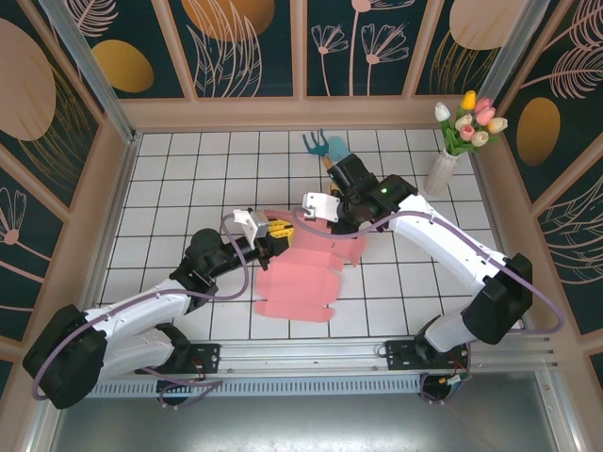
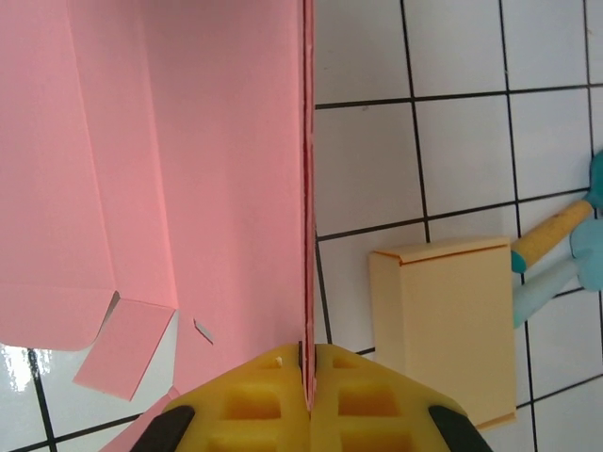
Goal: Fold the paper box
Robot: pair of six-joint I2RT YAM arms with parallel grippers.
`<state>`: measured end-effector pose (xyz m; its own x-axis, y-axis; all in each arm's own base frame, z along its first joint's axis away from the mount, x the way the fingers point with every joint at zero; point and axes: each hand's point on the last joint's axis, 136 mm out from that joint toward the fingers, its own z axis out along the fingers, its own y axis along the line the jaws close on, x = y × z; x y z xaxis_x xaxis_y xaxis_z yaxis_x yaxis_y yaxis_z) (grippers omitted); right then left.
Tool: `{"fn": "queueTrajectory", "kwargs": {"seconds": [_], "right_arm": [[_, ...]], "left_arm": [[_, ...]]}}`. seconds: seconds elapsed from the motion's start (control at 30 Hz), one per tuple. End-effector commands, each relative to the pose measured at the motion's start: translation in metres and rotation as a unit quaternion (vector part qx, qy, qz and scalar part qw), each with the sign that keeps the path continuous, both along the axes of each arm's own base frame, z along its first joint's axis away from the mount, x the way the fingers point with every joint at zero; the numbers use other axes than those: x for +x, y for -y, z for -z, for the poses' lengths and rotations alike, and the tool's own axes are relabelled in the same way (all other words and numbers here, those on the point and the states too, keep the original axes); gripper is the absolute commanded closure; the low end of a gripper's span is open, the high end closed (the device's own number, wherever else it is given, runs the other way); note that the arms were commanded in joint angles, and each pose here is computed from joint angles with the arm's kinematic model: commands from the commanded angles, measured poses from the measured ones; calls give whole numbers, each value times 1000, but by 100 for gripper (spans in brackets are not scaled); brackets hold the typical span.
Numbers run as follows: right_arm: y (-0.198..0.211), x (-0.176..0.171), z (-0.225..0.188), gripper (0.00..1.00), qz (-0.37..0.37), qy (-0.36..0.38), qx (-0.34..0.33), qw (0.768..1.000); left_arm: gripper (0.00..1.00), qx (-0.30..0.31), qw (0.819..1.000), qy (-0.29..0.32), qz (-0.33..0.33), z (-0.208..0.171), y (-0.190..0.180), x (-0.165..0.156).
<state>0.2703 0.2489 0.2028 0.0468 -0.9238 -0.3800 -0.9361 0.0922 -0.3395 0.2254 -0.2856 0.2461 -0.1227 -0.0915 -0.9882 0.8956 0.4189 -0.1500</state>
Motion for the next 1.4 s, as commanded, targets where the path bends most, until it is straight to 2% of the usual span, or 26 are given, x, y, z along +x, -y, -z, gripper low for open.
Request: {"fn": "queueTrajectory", "kwargs": {"seconds": [0.0,0.07,0.17,0.23,0.47,0.67,0.8,0.9,1.03,1.1,1.2,1.37], "right_arm": [[-3,15,-19,100,29,30,18,999],[0,15,-18,100,28,34,13,999],[8,12,-13,100,23,43,-4,999],[13,9,-10,100,19,47,-9,999],[12,-2,-14,100,-3,46,11,999],[11,-6,-14,100,-14,44,13,999],[11,-8,-13,100,-21,44,14,999],[10,-10,-15,100,-26,45,19,998],[10,-13,-17,100,-31,48,22,998],[11,-14,-15,100,-32,48,22,998],[11,-13,-14,100,-31,49,21,998],[11,-4,-20,100,-9,62,24,998]], "left_arm": [[85,-9,1000,18,20,-13,7,-4],[84,-9,996,-5,-85,-12,-11,27],[81,-8,971,-13,-238,-10,-53,60],[75,-14,957,-11,-288,-12,-71,67],[60,-9,952,-9,-305,-15,-73,73],[61,-13,948,-24,-316,-19,-70,83],[61,-1,949,-14,-314,-21,-66,86],[65,18,924,-32,-381,-11,-82,103],[64,37,889,-39,-455,-1,-106,114],[63,34,881,-37,-470,-6,-113,114],[62,21,896,-28,-443,-21,-105,110],[61,10,945,-24,-325,-37,-64,95]]}}
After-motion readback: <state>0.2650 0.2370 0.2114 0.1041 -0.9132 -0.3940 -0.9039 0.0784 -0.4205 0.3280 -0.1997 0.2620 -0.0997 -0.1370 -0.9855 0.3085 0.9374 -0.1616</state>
